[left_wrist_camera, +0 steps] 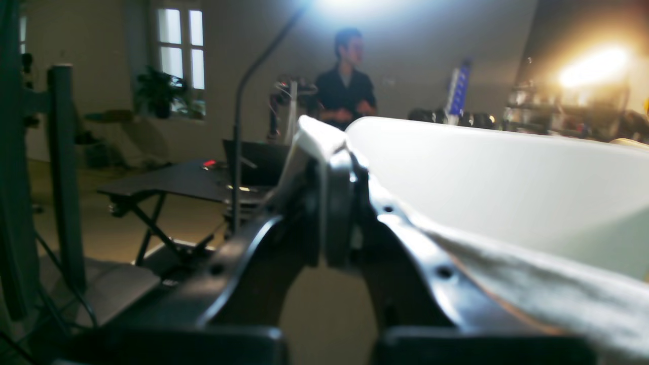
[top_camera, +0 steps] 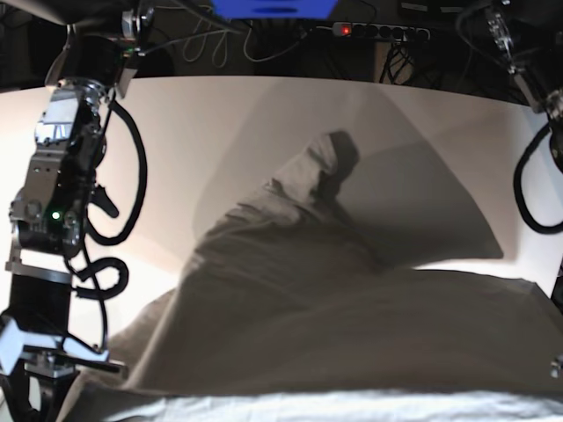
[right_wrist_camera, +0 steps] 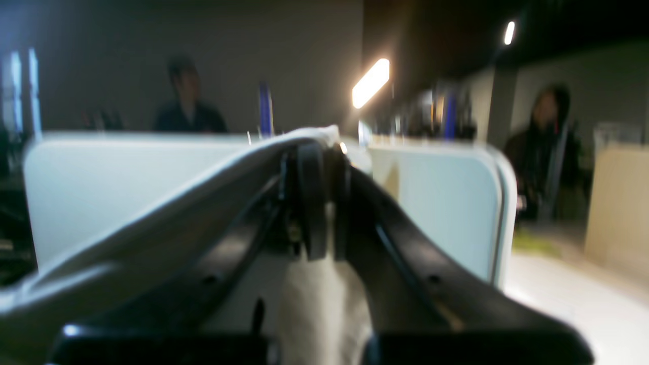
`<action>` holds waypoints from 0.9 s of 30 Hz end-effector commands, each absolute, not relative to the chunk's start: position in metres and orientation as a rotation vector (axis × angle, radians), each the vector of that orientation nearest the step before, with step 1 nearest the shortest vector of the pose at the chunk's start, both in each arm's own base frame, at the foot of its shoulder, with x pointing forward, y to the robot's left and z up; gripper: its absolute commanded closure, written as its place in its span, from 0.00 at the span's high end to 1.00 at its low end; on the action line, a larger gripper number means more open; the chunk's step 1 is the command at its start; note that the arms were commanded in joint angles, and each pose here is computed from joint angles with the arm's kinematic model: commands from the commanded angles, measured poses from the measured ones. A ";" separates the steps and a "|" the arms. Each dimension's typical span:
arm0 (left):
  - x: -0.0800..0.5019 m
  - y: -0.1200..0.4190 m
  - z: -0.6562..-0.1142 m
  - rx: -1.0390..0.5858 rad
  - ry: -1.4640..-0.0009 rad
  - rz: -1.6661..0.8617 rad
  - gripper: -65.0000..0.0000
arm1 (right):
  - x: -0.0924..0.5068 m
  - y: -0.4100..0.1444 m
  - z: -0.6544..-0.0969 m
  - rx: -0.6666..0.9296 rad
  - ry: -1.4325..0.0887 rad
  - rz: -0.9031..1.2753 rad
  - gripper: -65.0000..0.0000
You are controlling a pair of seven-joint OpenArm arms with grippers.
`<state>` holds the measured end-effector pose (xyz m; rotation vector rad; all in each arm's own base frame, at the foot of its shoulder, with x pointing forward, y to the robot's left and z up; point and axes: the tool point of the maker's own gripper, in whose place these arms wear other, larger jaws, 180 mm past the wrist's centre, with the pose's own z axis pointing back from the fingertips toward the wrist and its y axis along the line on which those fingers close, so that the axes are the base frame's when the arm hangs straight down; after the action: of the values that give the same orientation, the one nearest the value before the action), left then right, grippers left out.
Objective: Layout the t-shirt on the table in an organized manner, then fold the t-shirt properly
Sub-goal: 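Lift the shirt with both grippers and shake it flat over the table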
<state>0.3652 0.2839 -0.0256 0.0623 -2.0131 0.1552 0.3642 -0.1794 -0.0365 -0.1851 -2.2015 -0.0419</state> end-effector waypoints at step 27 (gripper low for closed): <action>0.314 0.338 -0.067 0.070 -1.980 0.448 0.00 | 0.367 -0.159 -0.020 -0.153 -2.361 0.050 0.00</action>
<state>0.3163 0.3378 -0.0891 0.0538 -1.9051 0.4723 0.3714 -0.1578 -0.0349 -0.1426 -2.3118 0.0523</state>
